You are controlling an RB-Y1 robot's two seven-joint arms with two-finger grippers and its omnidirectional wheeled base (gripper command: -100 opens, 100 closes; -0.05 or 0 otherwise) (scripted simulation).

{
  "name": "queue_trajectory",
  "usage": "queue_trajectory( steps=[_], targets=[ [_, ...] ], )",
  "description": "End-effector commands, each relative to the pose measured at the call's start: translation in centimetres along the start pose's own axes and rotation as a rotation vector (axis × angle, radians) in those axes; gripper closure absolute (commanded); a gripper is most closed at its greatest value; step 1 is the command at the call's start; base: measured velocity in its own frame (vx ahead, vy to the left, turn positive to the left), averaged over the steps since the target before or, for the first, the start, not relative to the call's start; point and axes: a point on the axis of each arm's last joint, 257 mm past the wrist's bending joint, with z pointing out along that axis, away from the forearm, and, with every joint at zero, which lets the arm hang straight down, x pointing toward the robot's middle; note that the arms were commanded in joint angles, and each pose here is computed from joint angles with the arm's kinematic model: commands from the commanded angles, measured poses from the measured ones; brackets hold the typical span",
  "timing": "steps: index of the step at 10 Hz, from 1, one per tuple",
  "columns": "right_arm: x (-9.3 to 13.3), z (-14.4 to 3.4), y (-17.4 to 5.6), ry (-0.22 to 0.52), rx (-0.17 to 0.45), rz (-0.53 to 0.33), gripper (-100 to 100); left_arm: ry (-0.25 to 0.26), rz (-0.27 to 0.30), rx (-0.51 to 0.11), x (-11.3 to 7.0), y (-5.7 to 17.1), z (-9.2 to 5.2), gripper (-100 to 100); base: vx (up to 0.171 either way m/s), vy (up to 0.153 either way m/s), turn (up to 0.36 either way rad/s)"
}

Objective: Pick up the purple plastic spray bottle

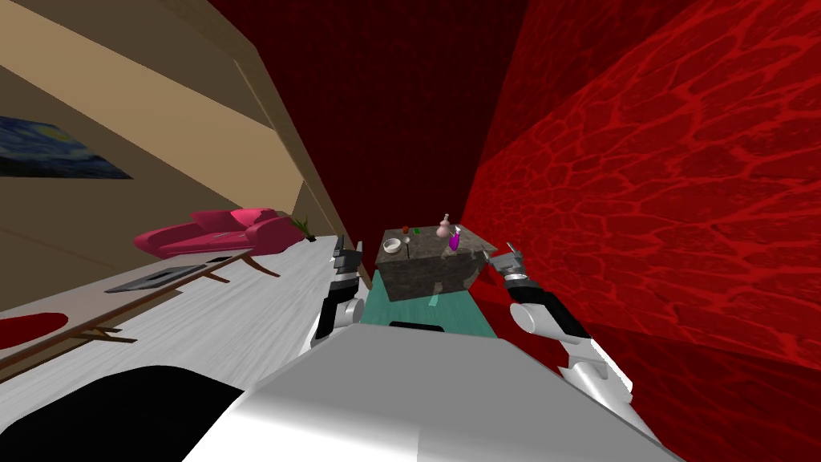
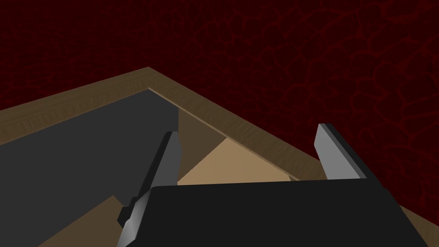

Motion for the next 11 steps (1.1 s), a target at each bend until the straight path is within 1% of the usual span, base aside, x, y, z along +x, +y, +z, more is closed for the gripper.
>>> queue_trajectory(
  steps=[1,2,3,4,5,6,8,9,10,11],
  targets=[
    [-1.5,0.6,-0.6,-0.035,0.037,0.06,-100,0.0,0.0,0.0,0.0,0.0,0.0,0,0.007,0.057,0.042],
    [-1.6,0.6,-0.9,-0.041,0.047,0.061,-100,0.0,0.0,0.0,0.0,0.0,0.0,0,0.008,0.038,0.021],
    [-2.8,1.1,-1.3,-0.067,0.072,0.112,-100,0.0,0.0,0.0,0.0,0.0,0.0,0,0.014,0.037,0.04],
    [-2.9,1.1,-1.5,-0.072,0.08,0.112,-100,0.0,0.0,0.0,0.0,0.0,0.0,0,0.014,0.029,0.023],
    [-4.2,1.6,-2.1,-0.104,0.112,0.166,-100,0.0,0.0,0.0,0.0,0.0,0.0,0,0.028,0.035,0.04],
    [-4.2,1.6,-2.1,-0.104,0.112,0.166,-100,0.0,0.0,0.0,0.0,0.0,0.0,0,0.024,0.026,0.025],
    [-6.3,2.6,-3.2,-0.159,0.162,0.272,-100,0.0,0.0,0.0,0.0,0.0,0.0,0,0.041,0.03,0.06],
    [-6.4,2.5,-3.6,-0.168,0.176,0.277,-100,0.0,0.0,0.0,0.0,0.0,0.0,0,0.04,0.022,0.02],
    [-7.3,2.9,-4.2,-0.197,0.202,0.334,-100,0.0,0.0,0.0,0.0,0.0,0.0,0,0.039,0.016,0.037],
    [-7.4,2.9,-4.4,-0.2,0.207,0.334,-100,0.0,0.0,0.0,0.0,0.0,0.0,0,0.035,0.013,0.024]
  ],
)
